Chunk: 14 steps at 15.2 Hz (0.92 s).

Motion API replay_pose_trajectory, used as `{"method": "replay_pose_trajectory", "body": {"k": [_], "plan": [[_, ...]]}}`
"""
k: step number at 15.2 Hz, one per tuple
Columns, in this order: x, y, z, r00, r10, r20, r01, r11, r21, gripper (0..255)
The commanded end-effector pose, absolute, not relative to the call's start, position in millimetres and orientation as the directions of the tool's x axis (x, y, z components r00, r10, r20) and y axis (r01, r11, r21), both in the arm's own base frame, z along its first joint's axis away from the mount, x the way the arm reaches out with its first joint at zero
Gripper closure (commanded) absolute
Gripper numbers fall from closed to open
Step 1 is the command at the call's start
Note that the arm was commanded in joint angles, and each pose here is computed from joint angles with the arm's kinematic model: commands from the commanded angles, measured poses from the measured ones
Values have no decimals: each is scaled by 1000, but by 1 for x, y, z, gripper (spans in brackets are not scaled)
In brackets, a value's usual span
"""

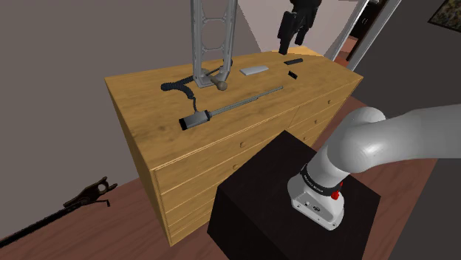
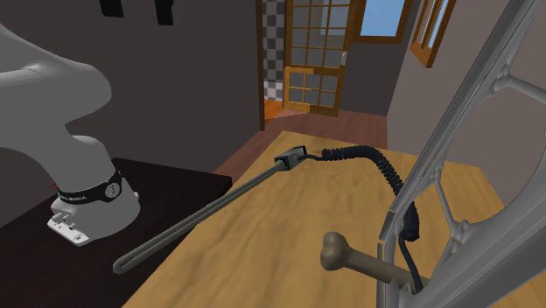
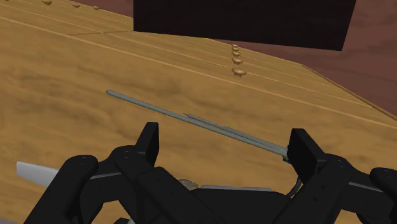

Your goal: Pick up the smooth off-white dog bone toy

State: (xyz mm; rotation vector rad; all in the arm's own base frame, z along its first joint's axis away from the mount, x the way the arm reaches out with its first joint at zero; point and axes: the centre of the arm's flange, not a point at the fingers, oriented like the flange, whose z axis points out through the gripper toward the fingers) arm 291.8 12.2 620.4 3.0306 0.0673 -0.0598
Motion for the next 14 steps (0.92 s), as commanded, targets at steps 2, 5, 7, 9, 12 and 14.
{"method": "replay_pose_trajectory", "body": {"k": [2, 5, 7, 9, 12, 14], "plan": [[303, 9, 613, 998, 37, -44, 41, -994, 101, 0], [337, -1, 592, 999, 22, -50, 26, -997, 77, 0], [359, -8, 577, 998, 12, -54, 15, -998, 61, 0], [381, -14, 563, 998, 2, -58, 5, -999, 46, 0], [414, -25, 540, 998, -13, -65, -11, -1000, 22, 0], [436, -31, 525, 997, -22, -70, -22, -1000, 7, 0]]}}
